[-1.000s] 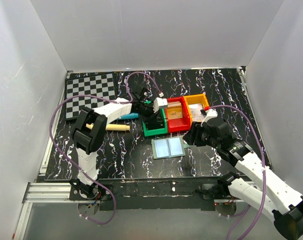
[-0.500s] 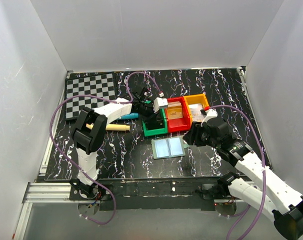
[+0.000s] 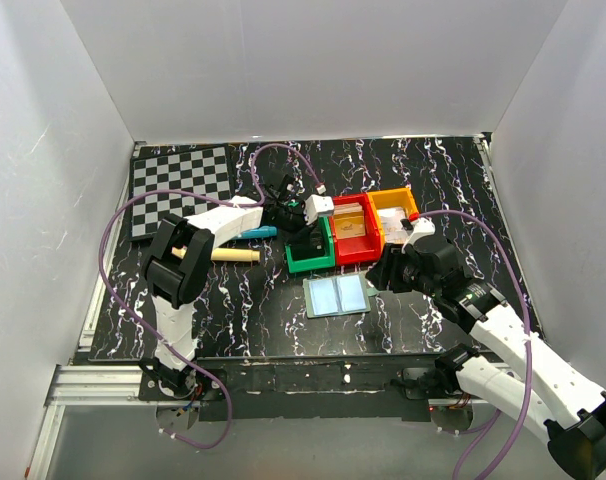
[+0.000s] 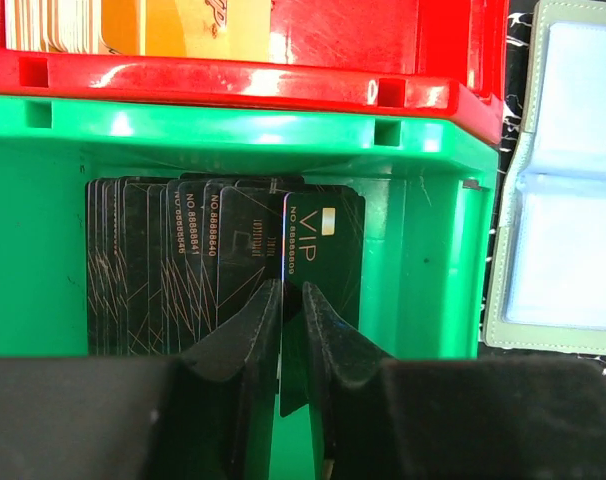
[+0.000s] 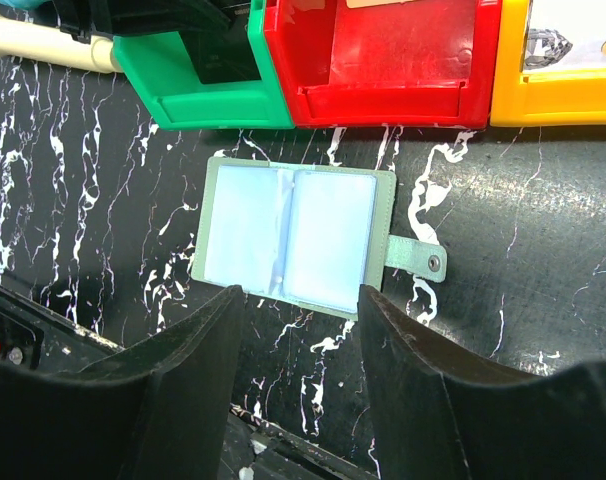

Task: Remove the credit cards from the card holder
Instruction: Place the credit card in the storage box.

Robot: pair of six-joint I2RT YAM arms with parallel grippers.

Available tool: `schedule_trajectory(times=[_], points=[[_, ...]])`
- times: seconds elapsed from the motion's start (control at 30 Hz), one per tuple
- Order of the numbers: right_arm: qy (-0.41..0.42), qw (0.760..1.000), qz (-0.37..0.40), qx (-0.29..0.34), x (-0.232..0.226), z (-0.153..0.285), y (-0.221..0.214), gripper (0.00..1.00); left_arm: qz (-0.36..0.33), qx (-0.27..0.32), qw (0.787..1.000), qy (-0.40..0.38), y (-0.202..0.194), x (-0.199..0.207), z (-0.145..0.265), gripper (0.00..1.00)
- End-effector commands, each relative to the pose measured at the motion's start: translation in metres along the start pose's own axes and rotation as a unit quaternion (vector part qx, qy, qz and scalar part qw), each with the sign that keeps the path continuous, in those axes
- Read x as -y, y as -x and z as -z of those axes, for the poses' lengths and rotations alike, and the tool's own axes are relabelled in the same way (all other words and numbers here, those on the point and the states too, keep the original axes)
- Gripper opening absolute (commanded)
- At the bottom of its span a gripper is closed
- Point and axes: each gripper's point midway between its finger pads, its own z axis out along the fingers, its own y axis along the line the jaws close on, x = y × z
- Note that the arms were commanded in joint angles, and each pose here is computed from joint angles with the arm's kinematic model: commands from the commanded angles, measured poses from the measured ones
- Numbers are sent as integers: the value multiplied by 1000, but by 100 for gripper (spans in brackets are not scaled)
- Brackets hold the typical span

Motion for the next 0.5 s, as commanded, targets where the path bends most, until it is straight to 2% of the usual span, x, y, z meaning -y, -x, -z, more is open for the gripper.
schedule_trajectory(times=[0.0, 0.47], points=[[1, 1000, 6, 16, 0, 0, 6, 58, -4, -15, 999, 28, -4, -8, 12, 17], [2, 1000, 5, 14, 0, 0, 5, 58, -17, 4, 998, 61, 18, -18, 29, 21]])
